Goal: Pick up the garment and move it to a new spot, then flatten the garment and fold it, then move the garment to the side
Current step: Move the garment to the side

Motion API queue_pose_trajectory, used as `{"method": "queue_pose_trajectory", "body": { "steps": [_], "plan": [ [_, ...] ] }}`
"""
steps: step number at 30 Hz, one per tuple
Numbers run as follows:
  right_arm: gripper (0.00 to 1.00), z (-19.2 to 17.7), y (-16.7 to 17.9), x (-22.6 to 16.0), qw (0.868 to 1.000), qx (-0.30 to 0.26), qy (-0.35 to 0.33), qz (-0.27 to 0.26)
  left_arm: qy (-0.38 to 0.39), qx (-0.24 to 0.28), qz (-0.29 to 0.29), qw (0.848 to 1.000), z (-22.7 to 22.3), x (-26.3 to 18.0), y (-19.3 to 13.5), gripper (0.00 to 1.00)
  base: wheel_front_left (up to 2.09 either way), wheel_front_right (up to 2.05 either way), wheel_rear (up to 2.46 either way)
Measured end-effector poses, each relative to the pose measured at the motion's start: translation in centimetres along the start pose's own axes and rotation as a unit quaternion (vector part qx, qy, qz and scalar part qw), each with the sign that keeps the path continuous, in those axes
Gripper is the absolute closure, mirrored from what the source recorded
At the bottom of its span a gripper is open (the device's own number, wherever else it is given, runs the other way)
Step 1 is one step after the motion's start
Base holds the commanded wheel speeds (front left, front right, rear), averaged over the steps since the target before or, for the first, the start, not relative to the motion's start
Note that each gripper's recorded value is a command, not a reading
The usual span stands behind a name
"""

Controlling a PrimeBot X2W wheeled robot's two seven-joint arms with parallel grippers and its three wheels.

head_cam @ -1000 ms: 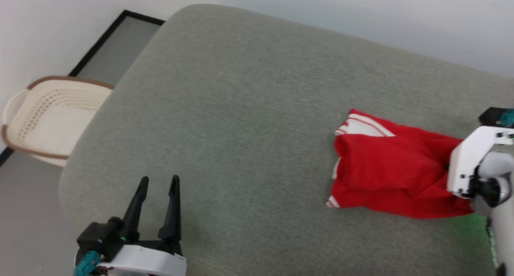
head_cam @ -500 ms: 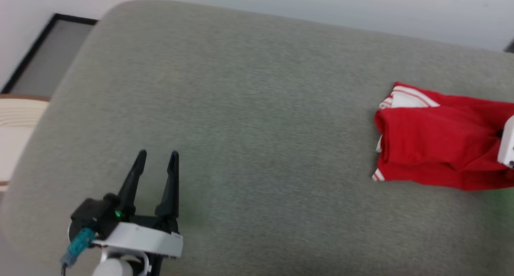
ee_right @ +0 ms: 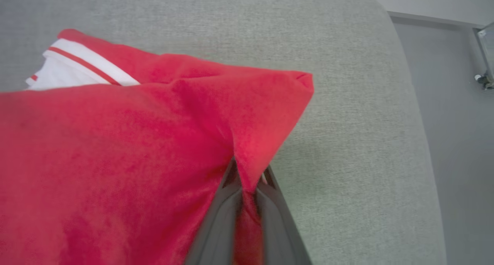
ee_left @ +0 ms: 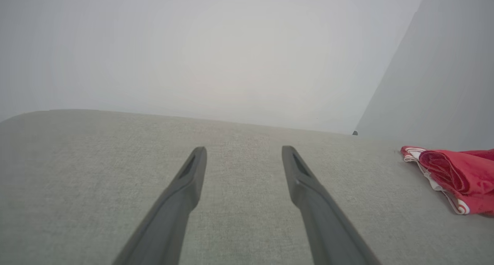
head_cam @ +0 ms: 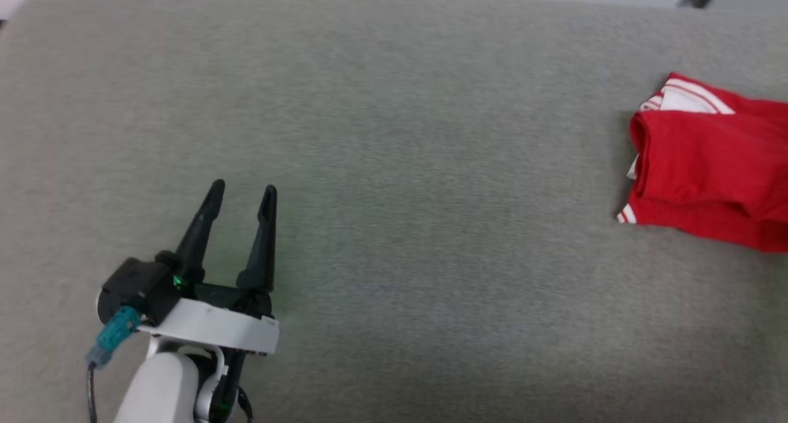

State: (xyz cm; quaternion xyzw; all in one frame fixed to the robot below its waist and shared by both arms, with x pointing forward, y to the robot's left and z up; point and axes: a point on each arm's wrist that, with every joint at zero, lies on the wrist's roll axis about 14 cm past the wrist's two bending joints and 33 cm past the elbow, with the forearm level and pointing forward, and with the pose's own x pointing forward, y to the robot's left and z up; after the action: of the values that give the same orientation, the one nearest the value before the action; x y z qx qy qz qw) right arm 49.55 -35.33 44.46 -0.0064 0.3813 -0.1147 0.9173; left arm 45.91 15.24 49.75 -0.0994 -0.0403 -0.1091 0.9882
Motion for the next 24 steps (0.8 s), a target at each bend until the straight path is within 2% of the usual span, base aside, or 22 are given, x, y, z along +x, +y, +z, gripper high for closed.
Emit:
{"method": "queue_pose_trajectory", "body": {
  "steps": [11,16,20,24],
  "plan": [
    [1.0,-0.6,-9.2,-2.4,0.995,-0.008,0.008,-0.097,0.021,-0.017,-0.052,0.998,-3.0,3.0,-2.9,0.0,0.0,0.0,0.0],
    [1.0,-1.0,-11.6,-3.3,0.99,-0.03,0.024,-0.137,0.029,-0.024,-0.063,0.997,-4.1,3.7,-3.6,0.0,0.0,0.0,0.0],
    [1.0,-2.6,-12.3,-3.2,0.986,-0.042,0.053,-0.154,0.034,-0.024,-0.065,0.997,-4.6,3.9,-3.5,0.0,0.0,0.0,0.0],
    [1.0,-4.6,-11.1,-2.2,0.985,-0.042,0.08,-0.148,0.036,-0.023,-0.06,0.997,-4.7,3.8,-3.1,0.0,0.0,0.0,0.0]
  ]
}}
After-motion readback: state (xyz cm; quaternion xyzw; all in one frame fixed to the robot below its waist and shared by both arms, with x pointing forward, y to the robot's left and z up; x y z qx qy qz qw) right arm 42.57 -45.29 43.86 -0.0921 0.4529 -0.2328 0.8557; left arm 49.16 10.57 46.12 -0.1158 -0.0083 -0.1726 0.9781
